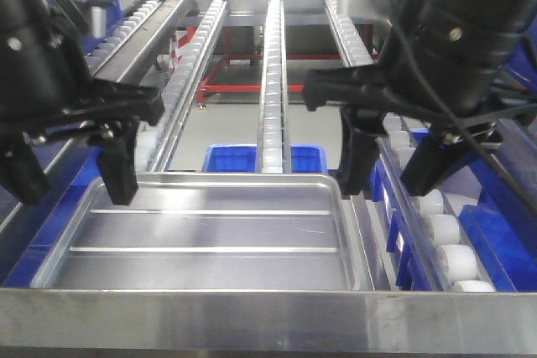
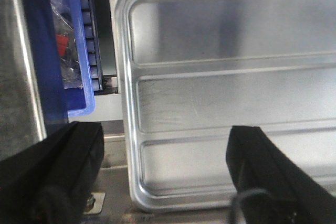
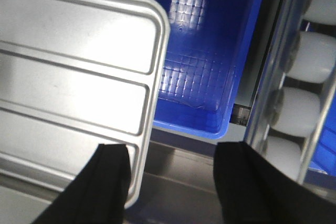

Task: Grab silver tray and stack on right shelf
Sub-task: 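Lower both grippers onto the tray's side rims and close them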

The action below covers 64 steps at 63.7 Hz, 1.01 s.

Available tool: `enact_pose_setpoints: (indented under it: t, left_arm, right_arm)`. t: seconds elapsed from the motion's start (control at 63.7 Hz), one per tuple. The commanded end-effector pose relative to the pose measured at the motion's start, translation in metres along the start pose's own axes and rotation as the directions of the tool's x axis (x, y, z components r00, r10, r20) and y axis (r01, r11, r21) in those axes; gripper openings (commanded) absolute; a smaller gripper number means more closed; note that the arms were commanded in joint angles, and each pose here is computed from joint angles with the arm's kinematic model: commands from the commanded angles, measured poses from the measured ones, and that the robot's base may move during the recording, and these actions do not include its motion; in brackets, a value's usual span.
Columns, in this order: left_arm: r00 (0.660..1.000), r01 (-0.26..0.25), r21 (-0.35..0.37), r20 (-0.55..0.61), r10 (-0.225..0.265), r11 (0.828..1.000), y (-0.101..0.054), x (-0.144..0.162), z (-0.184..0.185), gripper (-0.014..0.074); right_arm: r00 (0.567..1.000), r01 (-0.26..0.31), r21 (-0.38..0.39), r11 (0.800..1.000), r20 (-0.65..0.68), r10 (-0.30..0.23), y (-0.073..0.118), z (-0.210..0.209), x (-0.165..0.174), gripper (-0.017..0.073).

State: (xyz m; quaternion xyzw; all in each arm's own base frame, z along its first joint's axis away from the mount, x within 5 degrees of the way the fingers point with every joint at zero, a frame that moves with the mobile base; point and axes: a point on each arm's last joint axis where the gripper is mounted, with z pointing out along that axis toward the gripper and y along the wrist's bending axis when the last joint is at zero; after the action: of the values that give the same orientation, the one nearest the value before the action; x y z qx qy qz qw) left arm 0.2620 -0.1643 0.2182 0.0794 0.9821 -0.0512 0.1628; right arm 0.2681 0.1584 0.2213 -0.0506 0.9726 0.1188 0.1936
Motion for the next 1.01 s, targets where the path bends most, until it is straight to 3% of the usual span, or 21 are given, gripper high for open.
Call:
enact_pose_setpoints:
  t: [0.0,0.204,0.471,0.99]
  left_arm:
    - [0.997,0.016,0.036,0.077,-0.019,0.999,-0.004,-0.011,-0.011,0.0388]
    - [0.998,0.0,0.013,0.064,-0.001,1.0,-0.003,-0.011,-0.003,0.0388]
    - [0.994,0.075,0.013,0.076,-0.075,0.997,0.012,-0.018,-0.003,0.0388]
    - [0.997,0.055,0.009,0.058,-0.055,0.998,0.008,-0.019,0.014,0.0388]
  right_arm:
    - [0.995,-0.009,-0.049,0.999,0.094,0.013,0.008,-0.012,-0.015,0.0466]
    - [0.996,-0.014,-0.048,0.999,0.087,0.018,0.009,-0.002,-0.019,0.0466]
    - [0.998,-0.031,-0.051,0.998,0.06,0.034,0.012,0.013,-0.021,0.0466]
    - [0.999,-0.034,-0.03,0.999,0.022,0.035,0.01,0.032,-0.019,0.0466]
